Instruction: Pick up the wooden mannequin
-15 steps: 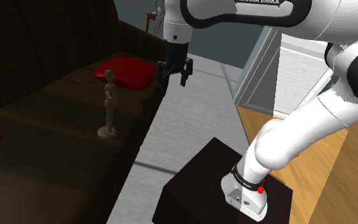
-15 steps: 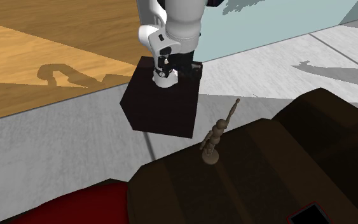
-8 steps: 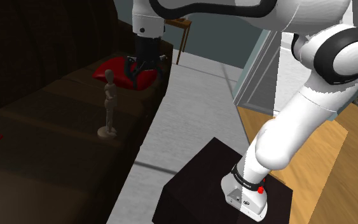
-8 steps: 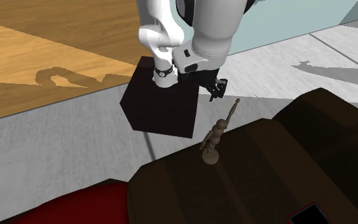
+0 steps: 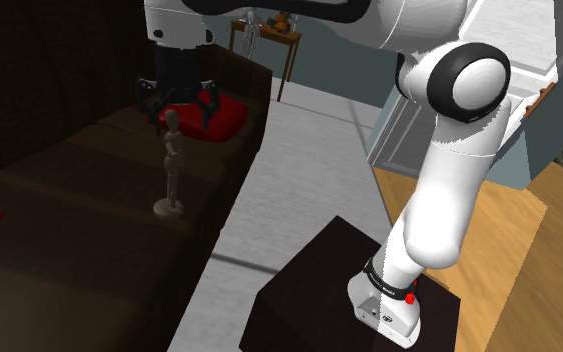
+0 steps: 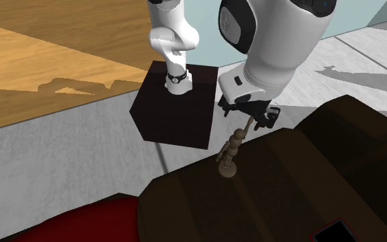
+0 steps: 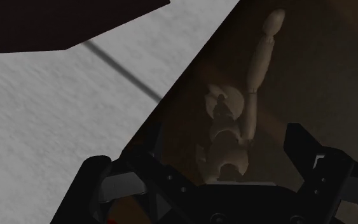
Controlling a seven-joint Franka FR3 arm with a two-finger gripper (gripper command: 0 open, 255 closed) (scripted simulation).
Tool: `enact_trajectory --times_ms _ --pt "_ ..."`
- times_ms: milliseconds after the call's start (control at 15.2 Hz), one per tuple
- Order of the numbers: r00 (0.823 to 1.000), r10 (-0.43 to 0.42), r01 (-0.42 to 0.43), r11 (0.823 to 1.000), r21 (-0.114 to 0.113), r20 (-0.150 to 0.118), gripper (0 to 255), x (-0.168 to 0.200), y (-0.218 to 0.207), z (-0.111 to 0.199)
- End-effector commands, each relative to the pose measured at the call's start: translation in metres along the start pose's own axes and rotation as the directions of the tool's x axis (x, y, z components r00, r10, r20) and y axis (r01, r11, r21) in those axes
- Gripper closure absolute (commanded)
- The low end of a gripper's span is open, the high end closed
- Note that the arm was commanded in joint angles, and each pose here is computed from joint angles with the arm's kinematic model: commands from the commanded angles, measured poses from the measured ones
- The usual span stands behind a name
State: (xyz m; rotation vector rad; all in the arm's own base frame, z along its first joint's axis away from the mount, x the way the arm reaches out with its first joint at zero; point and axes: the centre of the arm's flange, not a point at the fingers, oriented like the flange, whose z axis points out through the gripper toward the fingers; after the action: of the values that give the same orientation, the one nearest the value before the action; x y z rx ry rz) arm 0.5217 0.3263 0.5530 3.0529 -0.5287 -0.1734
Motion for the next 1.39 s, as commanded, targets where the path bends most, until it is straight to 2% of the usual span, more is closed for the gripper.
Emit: enact_trajectory --times_ms 0,462,660,726,1320 --pt "1.000 0.015 -0.015 1.000 0.007 0.001 0 0.010 -0.023 -0.001" --pt "1.000 0.015 -0.015 1.000 0.007 0.001 0 0.014 -0.025 0.035" --pt "1.000 0.015 -0.015 1.000 0.007 0.001 0 0.014 -0.026 0.038" --pt "1.000 0.015 -0.015 1.000 0.007 0.001 255 0.014 -0.026 0.038" --pt "1.000 0.015 -0.015 1.000 0.007 0.001 255 0.014 -0.026 0.038"
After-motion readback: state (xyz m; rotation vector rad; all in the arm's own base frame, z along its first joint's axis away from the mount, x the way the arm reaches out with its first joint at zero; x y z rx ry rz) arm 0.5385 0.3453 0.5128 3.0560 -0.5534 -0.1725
